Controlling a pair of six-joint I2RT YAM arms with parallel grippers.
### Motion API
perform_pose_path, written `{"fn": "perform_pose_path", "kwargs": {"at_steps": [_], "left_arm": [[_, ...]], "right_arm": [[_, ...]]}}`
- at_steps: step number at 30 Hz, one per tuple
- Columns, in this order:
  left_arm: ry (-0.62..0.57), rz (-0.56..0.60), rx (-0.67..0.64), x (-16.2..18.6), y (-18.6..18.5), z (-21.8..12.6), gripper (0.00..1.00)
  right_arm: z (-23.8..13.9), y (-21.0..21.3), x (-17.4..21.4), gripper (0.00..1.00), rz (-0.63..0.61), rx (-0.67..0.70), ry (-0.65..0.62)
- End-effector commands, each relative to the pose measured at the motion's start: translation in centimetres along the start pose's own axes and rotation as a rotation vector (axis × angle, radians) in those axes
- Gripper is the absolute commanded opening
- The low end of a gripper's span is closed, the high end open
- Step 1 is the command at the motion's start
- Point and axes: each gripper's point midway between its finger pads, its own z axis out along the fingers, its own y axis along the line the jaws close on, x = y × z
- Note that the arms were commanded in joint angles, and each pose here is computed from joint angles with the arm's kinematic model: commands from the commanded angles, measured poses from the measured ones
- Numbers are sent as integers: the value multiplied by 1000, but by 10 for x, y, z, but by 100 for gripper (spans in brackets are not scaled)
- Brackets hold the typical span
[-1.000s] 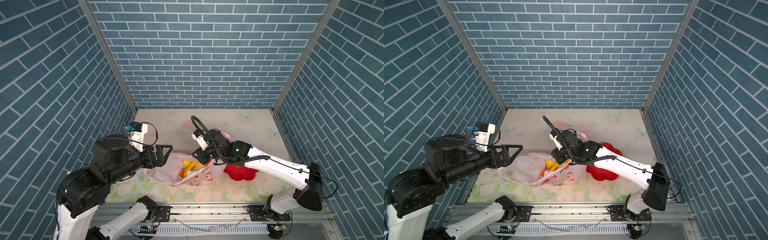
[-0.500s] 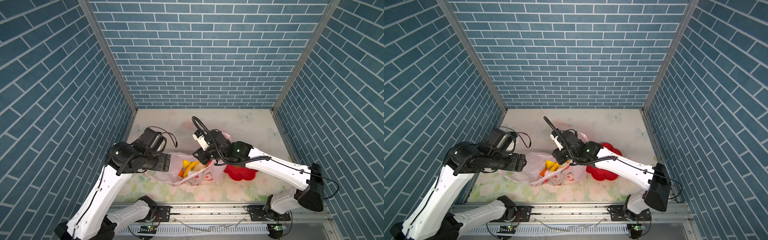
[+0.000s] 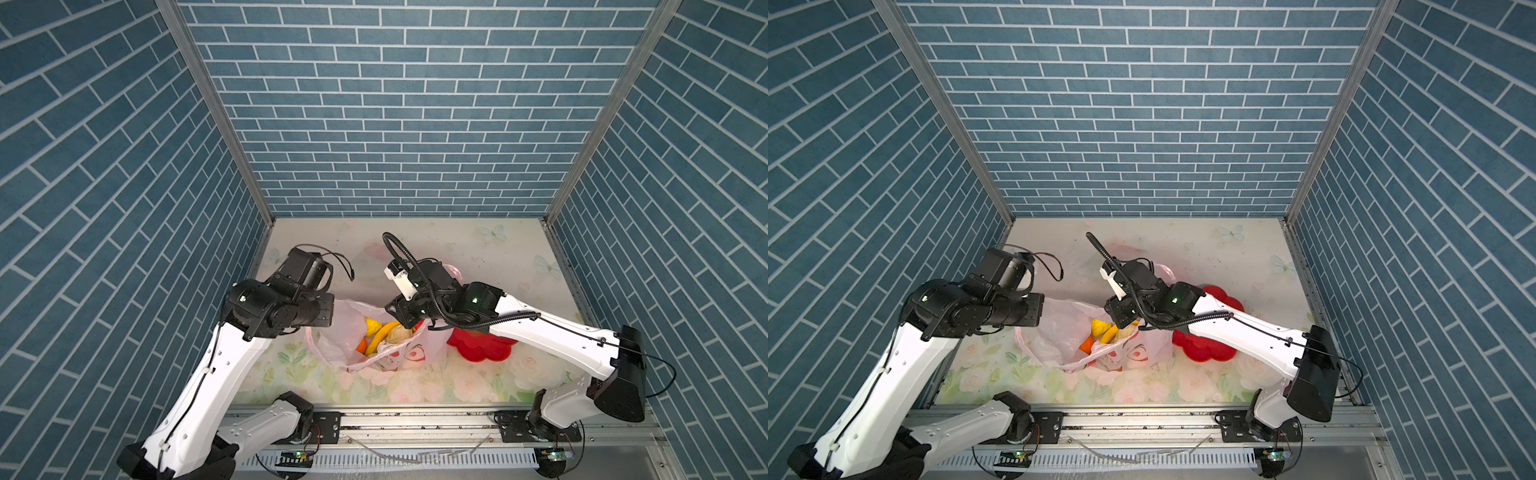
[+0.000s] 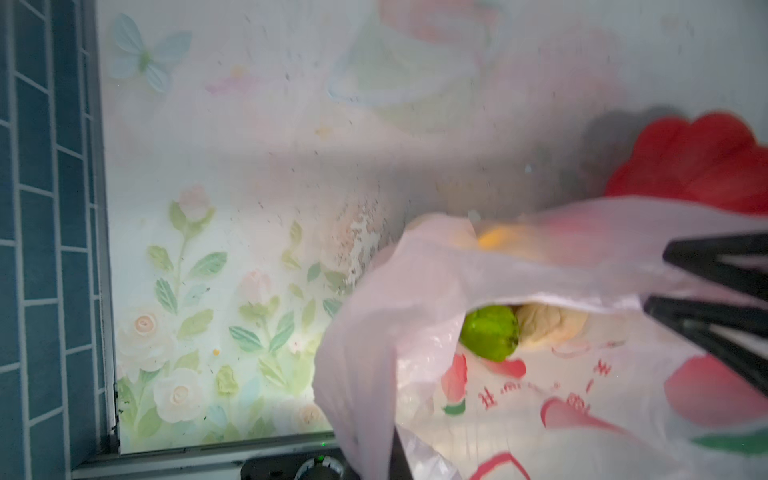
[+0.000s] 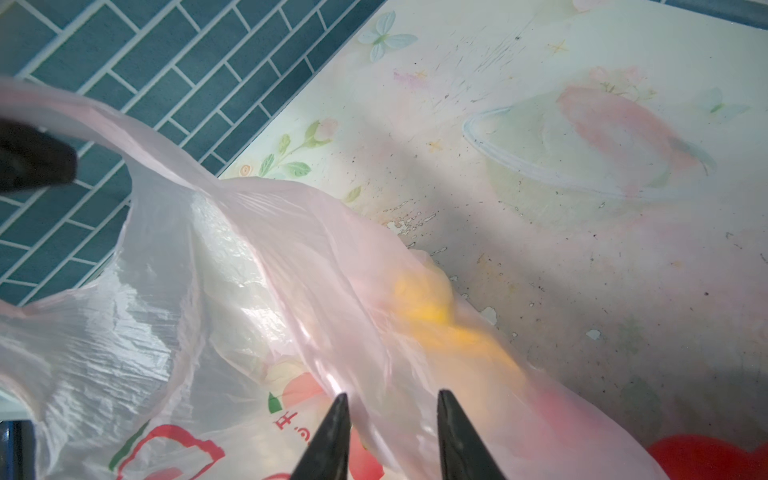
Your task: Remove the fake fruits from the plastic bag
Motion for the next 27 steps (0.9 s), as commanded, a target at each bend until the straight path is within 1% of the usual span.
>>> {"fn": "perform_pose_path", "kwargs": {"at_steps": [1, 7, 9, 13, 18, 23, 25, 27], "left_arm": [[-156, -78, 2, -55, 7, -4, 0], [-223, -179, 55, -114, 10, 12, 0], [-250, -213, 71, -133, 15, 13, 0], [-292, -263, 100, -166, 24, 9, 0], [-320, -297, 104, -196, 34, 5, 0], [-329, -316, 100, -214, 43, 2, 0], [-303, -310, 103, -210, 41, 6, 0], [-259, -308, 124, -197, 37, 13, 0]], "right_arm": [[-5, -3, -39, 37, -35, -1, -79], [2, -21, -82, 38, -55, 12, -119], [5, -34, -94, 38, -57, 31, -124], [14, -45, -117, 38, -74, 0, -117], [24, -67, -146, 38, -102, -8, -121], [26, -90, -176, 38, -109, -20, -152], [25, -93, -184, 38, -120, -30, -160], [22, -89, -186, 38, -131, -46, -161]]}}
